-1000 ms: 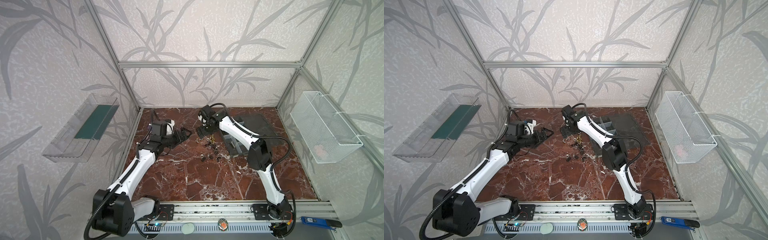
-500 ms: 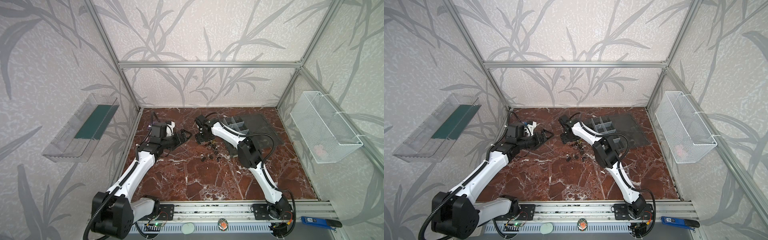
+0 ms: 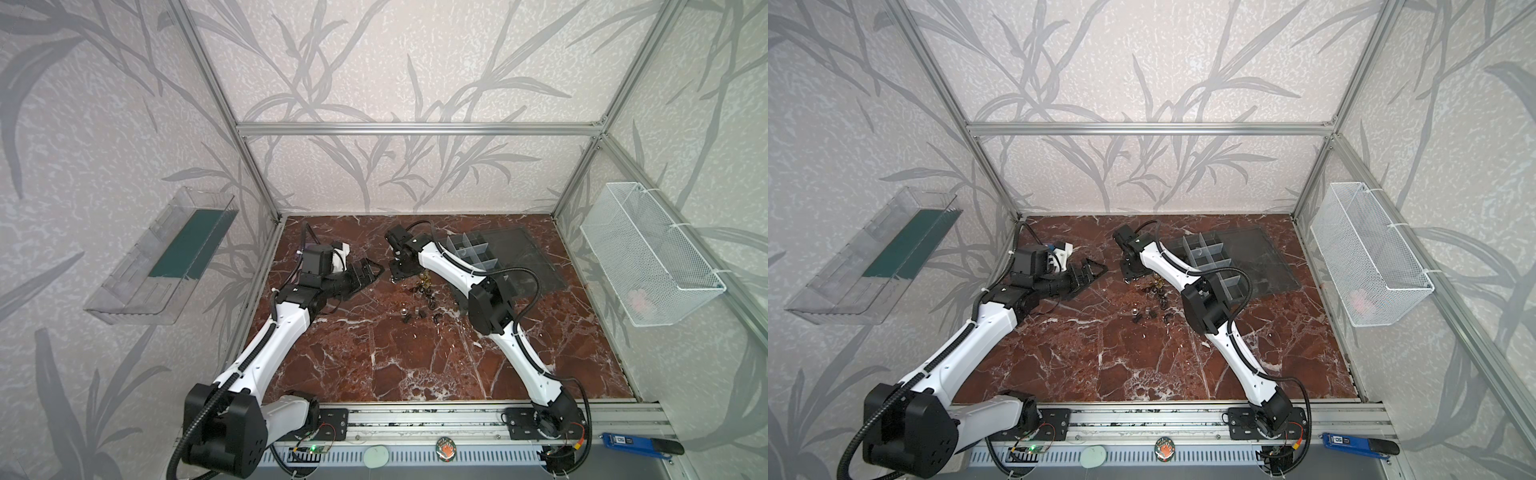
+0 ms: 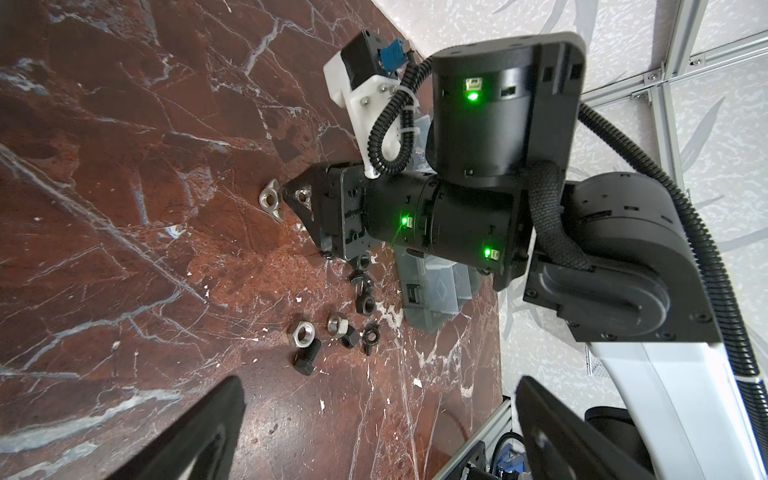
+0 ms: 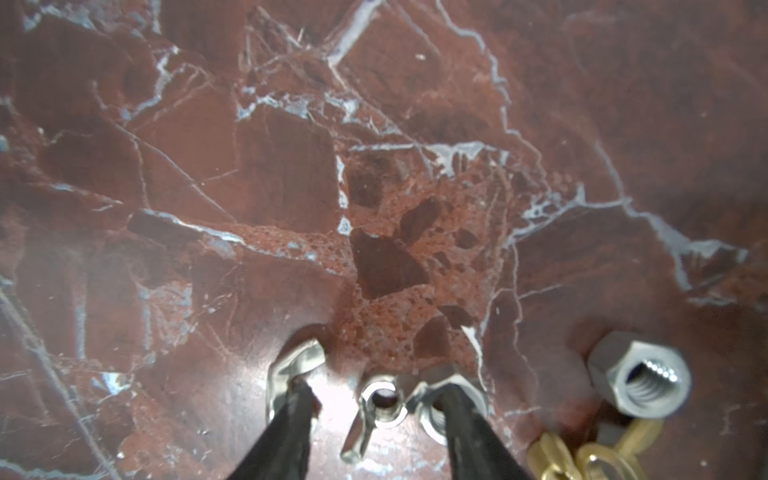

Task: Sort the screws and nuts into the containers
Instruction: 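Move the right gripper back to the pile over a steel wing nut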

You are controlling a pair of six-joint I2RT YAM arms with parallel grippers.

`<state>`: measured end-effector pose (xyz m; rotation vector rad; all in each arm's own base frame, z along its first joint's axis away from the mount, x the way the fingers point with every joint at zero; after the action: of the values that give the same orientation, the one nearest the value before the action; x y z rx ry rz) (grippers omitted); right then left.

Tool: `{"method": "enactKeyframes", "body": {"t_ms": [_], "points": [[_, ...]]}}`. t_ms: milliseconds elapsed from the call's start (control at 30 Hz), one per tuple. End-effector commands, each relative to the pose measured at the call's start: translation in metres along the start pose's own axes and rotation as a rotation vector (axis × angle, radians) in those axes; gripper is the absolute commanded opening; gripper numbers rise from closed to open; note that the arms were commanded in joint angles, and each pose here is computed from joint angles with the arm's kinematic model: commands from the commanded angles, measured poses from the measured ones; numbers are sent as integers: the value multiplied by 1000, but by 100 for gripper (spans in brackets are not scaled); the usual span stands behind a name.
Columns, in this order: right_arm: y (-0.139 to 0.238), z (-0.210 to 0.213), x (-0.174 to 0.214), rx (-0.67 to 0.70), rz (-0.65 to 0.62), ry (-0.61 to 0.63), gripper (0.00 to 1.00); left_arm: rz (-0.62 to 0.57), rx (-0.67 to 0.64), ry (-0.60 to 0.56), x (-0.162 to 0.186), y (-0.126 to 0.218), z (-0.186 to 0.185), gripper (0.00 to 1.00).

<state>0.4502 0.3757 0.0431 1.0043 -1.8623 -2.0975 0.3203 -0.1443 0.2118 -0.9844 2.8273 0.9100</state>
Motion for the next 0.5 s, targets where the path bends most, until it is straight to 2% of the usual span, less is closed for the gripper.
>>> {"method": "enactKeyframes", "body": {"t_ms": [0, 267, 467], "points": [[-6, -4, 11, 33, 53, 20, 45, 9, -2, -5, 0, 0, 0, 99], [2, -19, 19, 122, 88, 65, 37, 8, 0, -6, -1, -1, 0, 99], [18, -27, 14, 171, 73, 90, 35, 9, 2, -4, -1, -1, 0, 99]]}}
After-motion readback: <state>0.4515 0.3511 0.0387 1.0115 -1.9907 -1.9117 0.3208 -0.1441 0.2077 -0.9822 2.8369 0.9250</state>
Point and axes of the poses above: each gripper's point midway between its finger pads, its own y axis back along the fingers, its own z axis along the line the jaws close on, x = y × z, the point moved 1 cm from there along y, back along the fingers, and after that the axes turned 13 degrees about y, right-handed, at the moved point
